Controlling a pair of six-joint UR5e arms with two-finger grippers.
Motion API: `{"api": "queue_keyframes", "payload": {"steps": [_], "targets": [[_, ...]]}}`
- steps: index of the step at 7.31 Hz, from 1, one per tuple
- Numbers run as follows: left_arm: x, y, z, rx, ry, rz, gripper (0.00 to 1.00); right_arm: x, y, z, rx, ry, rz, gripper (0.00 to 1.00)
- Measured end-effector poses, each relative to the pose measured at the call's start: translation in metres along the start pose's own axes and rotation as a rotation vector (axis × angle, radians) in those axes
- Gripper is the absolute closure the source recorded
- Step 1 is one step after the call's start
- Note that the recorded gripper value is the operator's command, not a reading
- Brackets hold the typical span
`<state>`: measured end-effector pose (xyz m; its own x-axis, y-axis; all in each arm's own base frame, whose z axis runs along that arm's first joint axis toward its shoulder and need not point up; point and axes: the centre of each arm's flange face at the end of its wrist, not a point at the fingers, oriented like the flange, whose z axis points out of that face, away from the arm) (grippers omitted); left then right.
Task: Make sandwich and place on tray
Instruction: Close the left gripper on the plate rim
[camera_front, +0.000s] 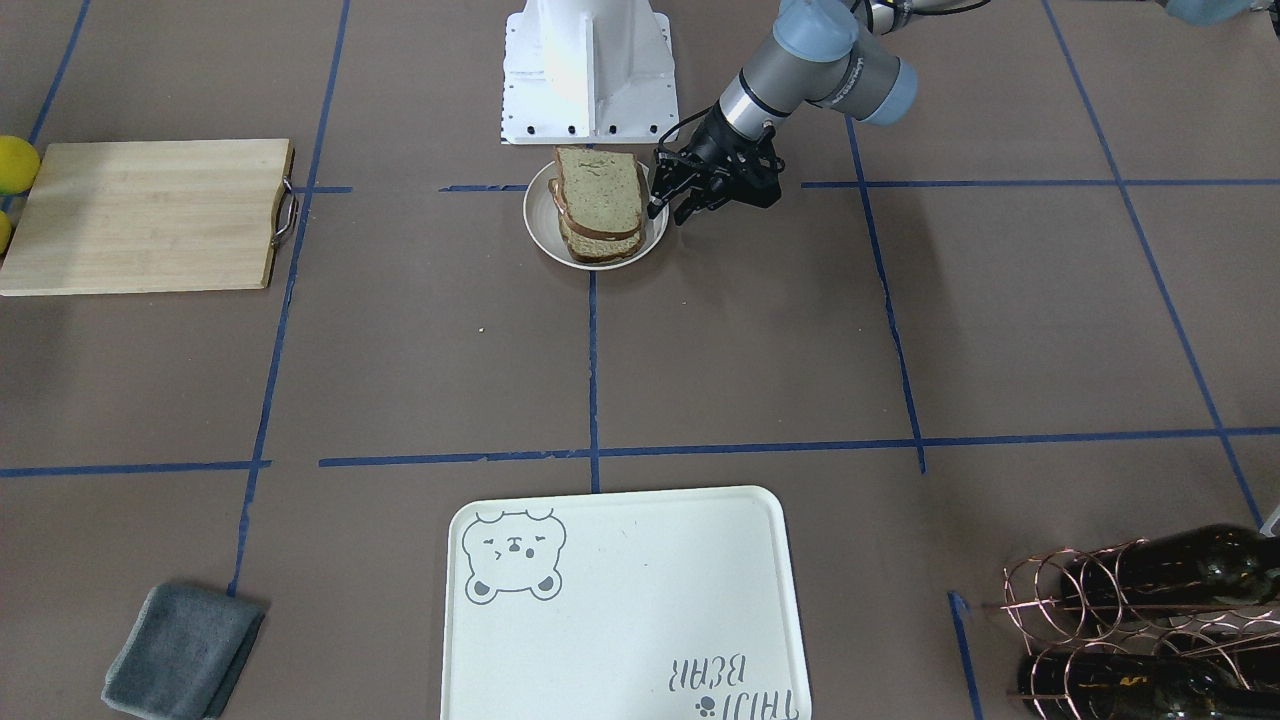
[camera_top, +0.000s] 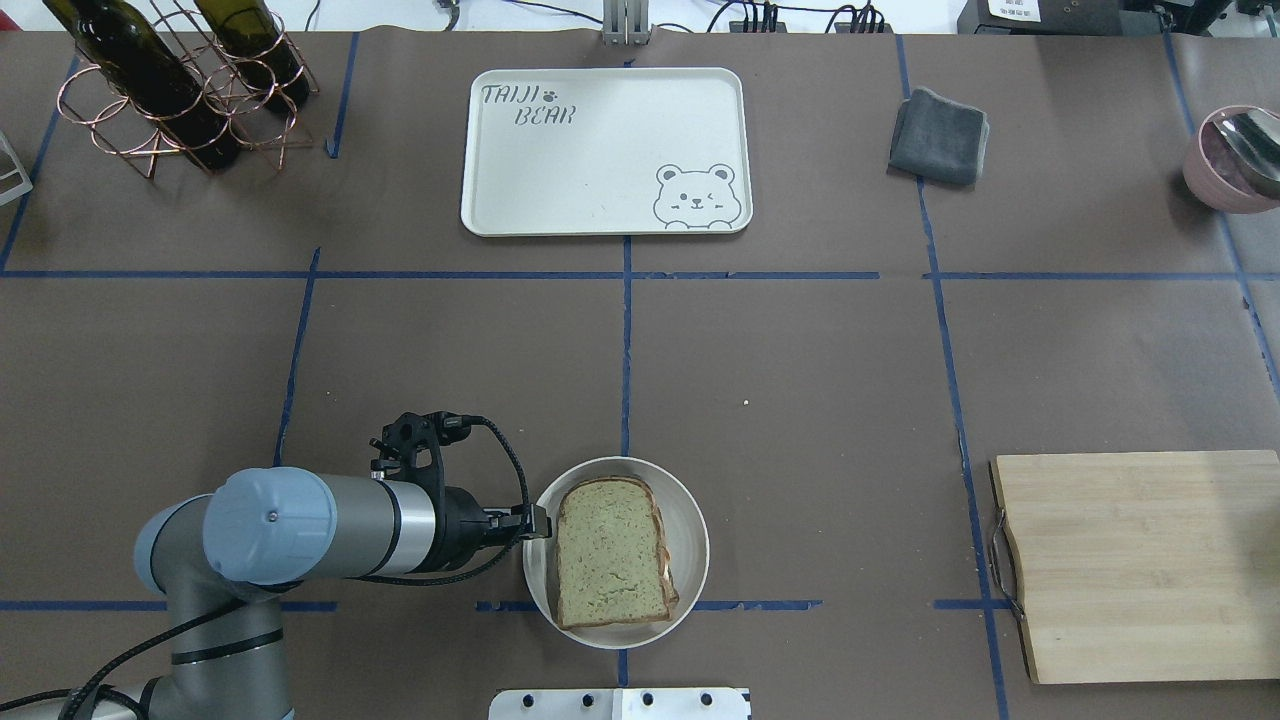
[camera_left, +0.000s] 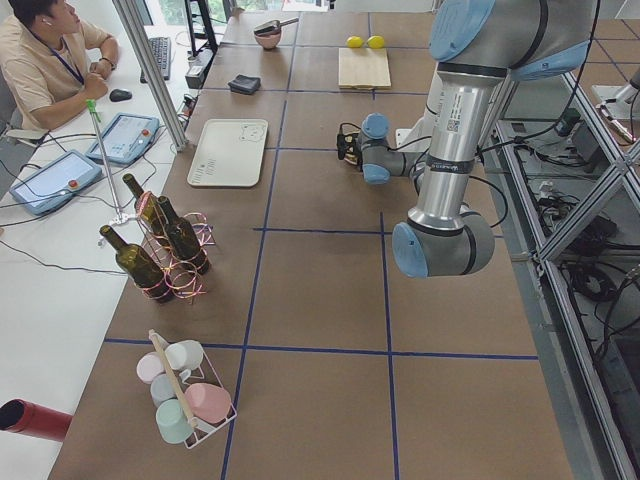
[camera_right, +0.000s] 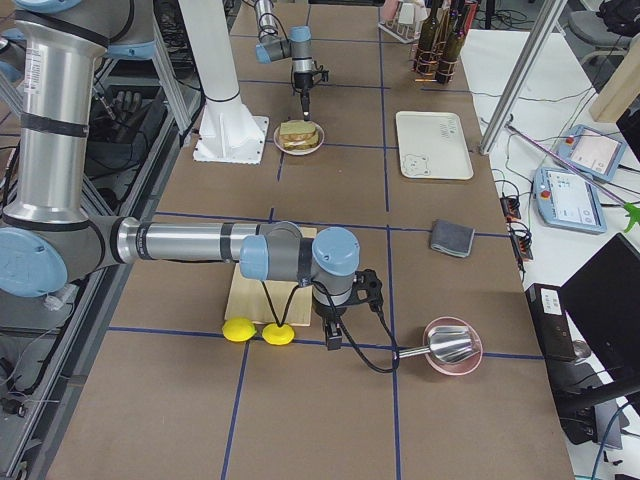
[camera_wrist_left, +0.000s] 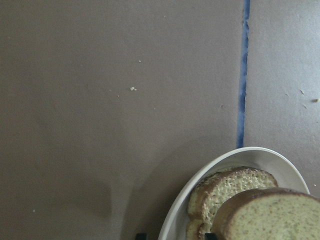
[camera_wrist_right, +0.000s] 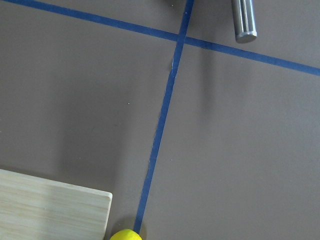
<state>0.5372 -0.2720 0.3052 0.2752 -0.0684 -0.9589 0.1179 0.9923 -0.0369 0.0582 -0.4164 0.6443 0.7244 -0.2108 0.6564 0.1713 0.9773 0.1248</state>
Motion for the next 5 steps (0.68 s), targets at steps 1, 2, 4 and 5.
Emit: {"api": "queue_keyframes", "payload": {"steps": [1, 2, 4, 5], "targets": [[0.0003, 0.0064, 0.0028, -0.011, -0.001, 0.003, 0.58, 0.0001, 0.0000, 0.0000, 0.000, 0.000, 0.000, 0.00], [0.0004, 0.0096, 0.0040, -0.016, -0.002, 0.005, 0.64, 0.0001, 0.0000, 0.0000, 0.000, 0.001, 0.000, 0.00], [-0.0005, 0.0115, 0.0049, -0.018, -0.004, 0.005, 0.67, 0.0002, 0.0000, 0.0000, 0.000, 0.001, 0.000, 0.00], [-0.0006, 0.0122, 0.0052, -0.020, -0.004, 0.005, 0.67, 0.0001, 0.0000, 0.0001, 0.000, 0.001, 0.000, 0.00]]}}
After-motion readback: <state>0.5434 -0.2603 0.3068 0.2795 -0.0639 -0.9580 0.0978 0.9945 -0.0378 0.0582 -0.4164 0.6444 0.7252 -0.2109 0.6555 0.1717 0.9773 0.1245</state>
